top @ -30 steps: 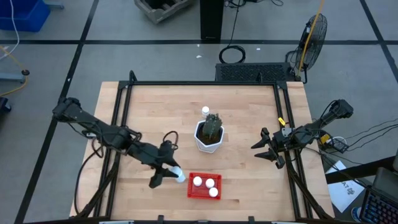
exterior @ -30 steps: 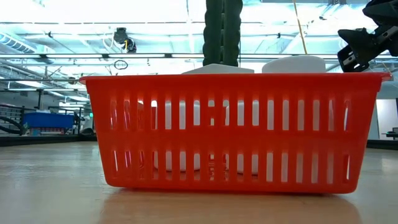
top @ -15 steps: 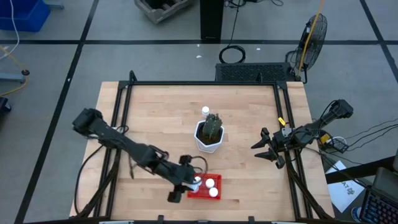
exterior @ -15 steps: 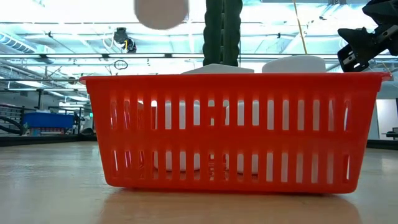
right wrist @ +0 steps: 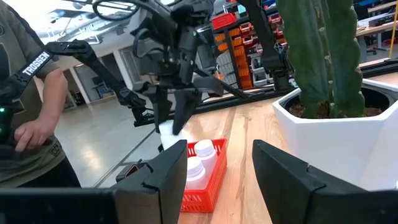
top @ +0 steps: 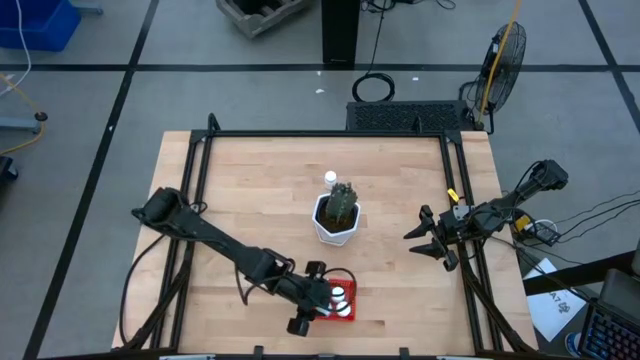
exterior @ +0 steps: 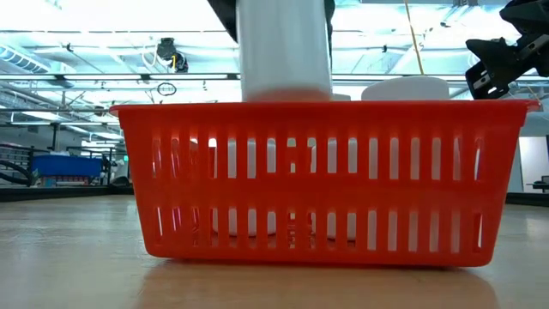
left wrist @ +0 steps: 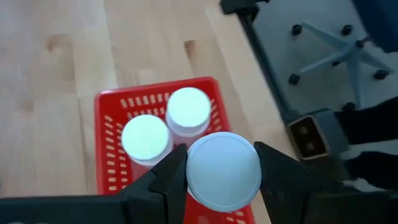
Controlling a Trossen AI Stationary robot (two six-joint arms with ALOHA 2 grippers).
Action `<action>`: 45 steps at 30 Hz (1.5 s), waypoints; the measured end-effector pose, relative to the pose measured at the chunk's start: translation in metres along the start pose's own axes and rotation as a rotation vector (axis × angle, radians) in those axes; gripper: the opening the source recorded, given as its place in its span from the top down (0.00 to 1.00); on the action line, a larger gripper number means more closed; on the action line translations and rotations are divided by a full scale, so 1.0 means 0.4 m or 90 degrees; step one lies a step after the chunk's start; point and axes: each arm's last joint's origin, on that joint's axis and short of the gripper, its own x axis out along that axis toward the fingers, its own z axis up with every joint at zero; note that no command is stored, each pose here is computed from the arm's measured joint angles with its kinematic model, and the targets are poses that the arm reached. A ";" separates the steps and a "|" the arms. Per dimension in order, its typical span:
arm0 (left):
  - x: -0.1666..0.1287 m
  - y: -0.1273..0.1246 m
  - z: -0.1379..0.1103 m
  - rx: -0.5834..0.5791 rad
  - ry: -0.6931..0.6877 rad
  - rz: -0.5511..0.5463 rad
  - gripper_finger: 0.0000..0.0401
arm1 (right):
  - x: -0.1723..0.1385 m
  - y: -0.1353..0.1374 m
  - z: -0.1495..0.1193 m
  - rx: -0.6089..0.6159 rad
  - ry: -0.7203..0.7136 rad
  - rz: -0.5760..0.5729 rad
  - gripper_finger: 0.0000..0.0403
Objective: Pick and place pill bottles into a basket
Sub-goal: Put the white medicine bottle into the red bin
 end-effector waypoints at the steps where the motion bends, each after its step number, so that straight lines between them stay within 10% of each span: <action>1: 0.005 0.001 -0.002 -0.001 0.002 0.007 0.59 | 0.000 0.000 0.000 0.000 0.000 0.000 0.57; 45: 0.086 0.011 -0.049 0.054 0.055 0.073 0.57 | 0.000 0.000 0.000 0.000 0.000 0.000 0.57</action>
